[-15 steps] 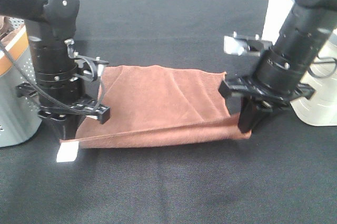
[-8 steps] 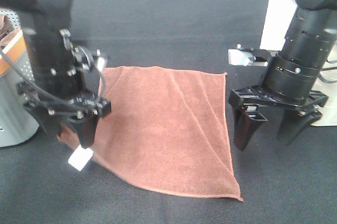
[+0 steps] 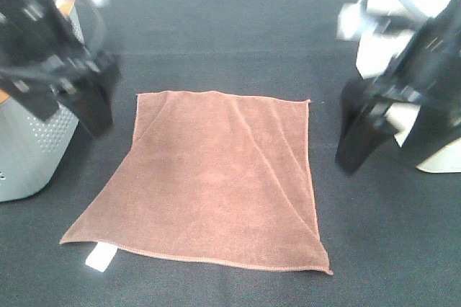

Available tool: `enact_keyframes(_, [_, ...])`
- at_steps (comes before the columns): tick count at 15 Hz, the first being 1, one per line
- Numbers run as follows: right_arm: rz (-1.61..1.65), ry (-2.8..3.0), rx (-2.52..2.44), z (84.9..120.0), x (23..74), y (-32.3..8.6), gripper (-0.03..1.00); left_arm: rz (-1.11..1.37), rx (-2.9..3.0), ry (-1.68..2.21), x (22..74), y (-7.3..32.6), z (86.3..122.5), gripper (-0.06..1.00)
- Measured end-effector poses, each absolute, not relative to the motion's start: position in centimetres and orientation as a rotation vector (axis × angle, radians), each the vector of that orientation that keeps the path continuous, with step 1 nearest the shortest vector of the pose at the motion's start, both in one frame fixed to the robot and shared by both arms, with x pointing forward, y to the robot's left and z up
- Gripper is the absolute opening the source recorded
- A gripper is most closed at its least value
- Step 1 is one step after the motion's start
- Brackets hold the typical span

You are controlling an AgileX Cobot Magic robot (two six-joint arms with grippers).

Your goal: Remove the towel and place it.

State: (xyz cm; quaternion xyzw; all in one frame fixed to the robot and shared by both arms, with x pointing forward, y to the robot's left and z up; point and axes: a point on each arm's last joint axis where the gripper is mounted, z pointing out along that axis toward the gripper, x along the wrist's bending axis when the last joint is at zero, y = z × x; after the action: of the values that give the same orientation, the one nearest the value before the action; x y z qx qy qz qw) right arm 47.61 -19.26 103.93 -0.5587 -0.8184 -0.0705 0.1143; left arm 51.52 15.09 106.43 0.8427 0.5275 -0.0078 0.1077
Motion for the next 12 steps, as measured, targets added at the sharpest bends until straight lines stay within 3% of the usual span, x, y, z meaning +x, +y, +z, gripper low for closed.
enact_keyframes(5, [-0.575, -2.506, -1.644, 110.8, 42.5, -20.7, 0.82, 0.179, 2.306, 1.413, 46.7, 17.6, 114.0, 0.7])
enact_keyframes(8, [-0.871, -2.582, -1.646, 114.7, 37.2, -22.5, 0.82, 0.367, 2.152, 1.296, 40.8, 20.9, 119.0, 0.7])
enact_keyframes(12, [-0.957, -2.663, -1.671, 114.1, 32.7, -24.5, 0.82, 0.484, 2.079, 1.25, 34.8, 24.3, 118.9, 0.7])
